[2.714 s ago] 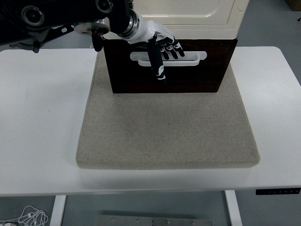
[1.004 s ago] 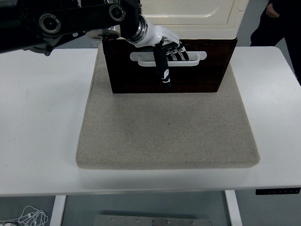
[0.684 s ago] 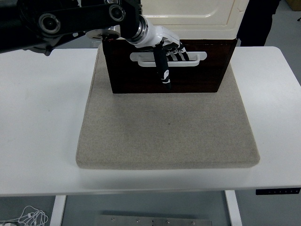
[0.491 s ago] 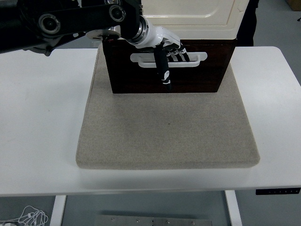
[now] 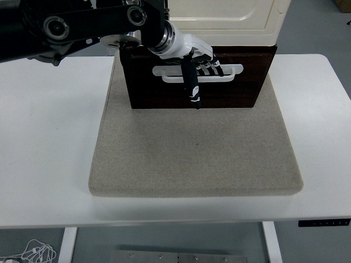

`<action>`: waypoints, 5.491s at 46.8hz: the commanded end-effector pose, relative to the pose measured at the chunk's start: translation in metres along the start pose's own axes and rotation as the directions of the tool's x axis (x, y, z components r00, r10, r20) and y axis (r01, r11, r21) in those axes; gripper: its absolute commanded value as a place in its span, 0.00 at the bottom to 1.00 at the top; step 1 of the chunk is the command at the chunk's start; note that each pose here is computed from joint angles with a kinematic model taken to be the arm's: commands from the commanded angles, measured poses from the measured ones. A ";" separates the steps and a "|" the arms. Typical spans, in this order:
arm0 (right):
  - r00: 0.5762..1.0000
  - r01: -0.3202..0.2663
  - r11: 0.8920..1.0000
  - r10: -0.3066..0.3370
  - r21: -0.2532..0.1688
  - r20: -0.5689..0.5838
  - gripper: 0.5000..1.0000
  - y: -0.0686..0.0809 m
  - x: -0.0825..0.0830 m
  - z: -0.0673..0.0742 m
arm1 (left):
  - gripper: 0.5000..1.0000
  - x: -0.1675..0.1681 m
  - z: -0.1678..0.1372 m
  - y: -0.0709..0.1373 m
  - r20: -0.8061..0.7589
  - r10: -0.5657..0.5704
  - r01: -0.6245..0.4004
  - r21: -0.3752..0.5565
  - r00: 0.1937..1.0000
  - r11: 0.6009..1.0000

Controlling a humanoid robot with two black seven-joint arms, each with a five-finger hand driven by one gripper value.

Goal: Open the drawer under the combination cabinet

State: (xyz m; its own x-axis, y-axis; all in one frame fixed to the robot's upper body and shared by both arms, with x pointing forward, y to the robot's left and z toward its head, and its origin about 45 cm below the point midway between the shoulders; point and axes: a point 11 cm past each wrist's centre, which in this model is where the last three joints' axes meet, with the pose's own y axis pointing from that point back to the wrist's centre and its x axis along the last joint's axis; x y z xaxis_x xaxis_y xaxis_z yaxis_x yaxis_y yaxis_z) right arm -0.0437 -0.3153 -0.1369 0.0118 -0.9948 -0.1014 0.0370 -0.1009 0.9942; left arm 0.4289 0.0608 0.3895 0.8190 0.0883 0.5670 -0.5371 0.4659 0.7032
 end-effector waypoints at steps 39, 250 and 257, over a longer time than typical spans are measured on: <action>1.000 0.000 1.000 0.000 0.000 0.000 0.85 0.000 0.000 0.000 | 1.00 -0.009 0.014 0.009 0.051 -0.060 0.062 -0.036 0.997 0.997; 1.000 0.000 1.000 0.000 0.000 0.000 0.85 0.000 0.000 0.000 | 1.00 0.221 -0.190 0.210 -0.982 0.140 -0.928 0.170 -0.130 0.331; 1.000 0.000 1.000 0.000 0.000 0.000 0.85 0.000 0.000 0.000 | 1.00 0.192 -0.234 0.169 -0.970 0.134 -0.883 0.240 -0.203 0.404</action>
State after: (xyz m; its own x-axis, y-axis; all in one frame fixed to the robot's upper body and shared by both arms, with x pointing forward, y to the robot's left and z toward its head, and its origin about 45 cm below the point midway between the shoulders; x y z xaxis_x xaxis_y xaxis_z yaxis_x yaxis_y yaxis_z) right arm -0.0436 -0.3152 -0.1369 0.0118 -0.9948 -0.1015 0.0369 -0.1010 0.9942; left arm 0.5410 0.3558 0.5428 -0.0170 0.9055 -0.4241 -0.9839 -0.0907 -0.1542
